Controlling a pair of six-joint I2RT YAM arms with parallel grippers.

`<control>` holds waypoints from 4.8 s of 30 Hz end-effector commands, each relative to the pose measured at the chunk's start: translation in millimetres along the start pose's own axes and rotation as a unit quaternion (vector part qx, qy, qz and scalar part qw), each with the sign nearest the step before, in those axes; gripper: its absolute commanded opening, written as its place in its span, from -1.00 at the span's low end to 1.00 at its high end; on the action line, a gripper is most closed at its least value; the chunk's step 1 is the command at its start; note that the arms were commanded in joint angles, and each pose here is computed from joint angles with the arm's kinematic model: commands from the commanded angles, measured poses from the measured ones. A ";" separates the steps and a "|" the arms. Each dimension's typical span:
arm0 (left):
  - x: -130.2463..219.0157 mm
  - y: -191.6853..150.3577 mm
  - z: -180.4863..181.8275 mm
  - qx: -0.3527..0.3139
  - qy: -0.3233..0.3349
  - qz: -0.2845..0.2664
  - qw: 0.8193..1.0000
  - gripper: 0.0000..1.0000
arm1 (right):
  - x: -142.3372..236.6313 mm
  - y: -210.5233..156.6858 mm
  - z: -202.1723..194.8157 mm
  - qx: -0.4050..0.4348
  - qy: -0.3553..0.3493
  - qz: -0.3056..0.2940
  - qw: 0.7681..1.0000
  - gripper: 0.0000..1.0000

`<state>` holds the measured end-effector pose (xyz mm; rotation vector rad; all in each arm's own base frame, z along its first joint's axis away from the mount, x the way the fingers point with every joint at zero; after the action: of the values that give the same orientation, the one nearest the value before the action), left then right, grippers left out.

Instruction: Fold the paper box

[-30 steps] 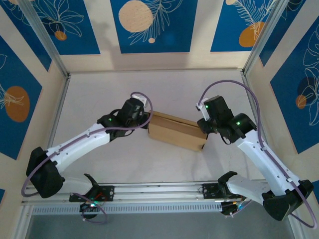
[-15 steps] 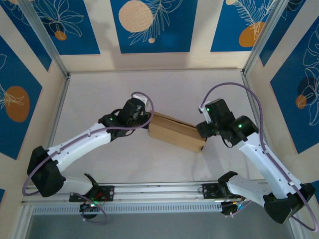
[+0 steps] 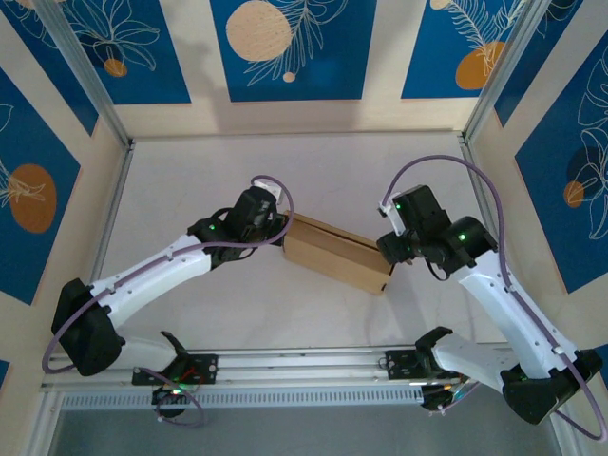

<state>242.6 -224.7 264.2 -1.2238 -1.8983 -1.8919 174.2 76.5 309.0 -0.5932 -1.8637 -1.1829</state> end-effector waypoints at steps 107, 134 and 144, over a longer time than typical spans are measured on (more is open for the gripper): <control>-7.2 -13.5 2.8 0.000 0.008 0.017 1.000 -1.00 | -63.9 19.1 -1.1 -0.285 0.059 0.115 0.950 -1.00; -17.4 -51.9 18.8 0.035 0.020 -0.001 0.999 -1.00 | -76.0 -21.6 15.9 -0.300 0.023 0.035 0.953 -0.73; -19.7 -47.9 21.8 0.024 0.055 0.009 0.998 -1.00 | -44.9 -9.2 20.4 -0.268 0.108 -0.004 0.957 0.24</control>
<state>237.4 -210.8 232.5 -1.0784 -2.0258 -1.8532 192.7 88.6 249.1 -0.8061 -1.4022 -1.7278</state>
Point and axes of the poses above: each hand's point on the last joint's axis, 136 mm out from that joint toward the fingers, its own x axis back along the fingers, its own z axis along the line the jaws close on, y = z × x, the point moved 9 cm from there along x, back along the fingers, and after that the axes turned 3 degrees about -x, right-handed, at the moved point
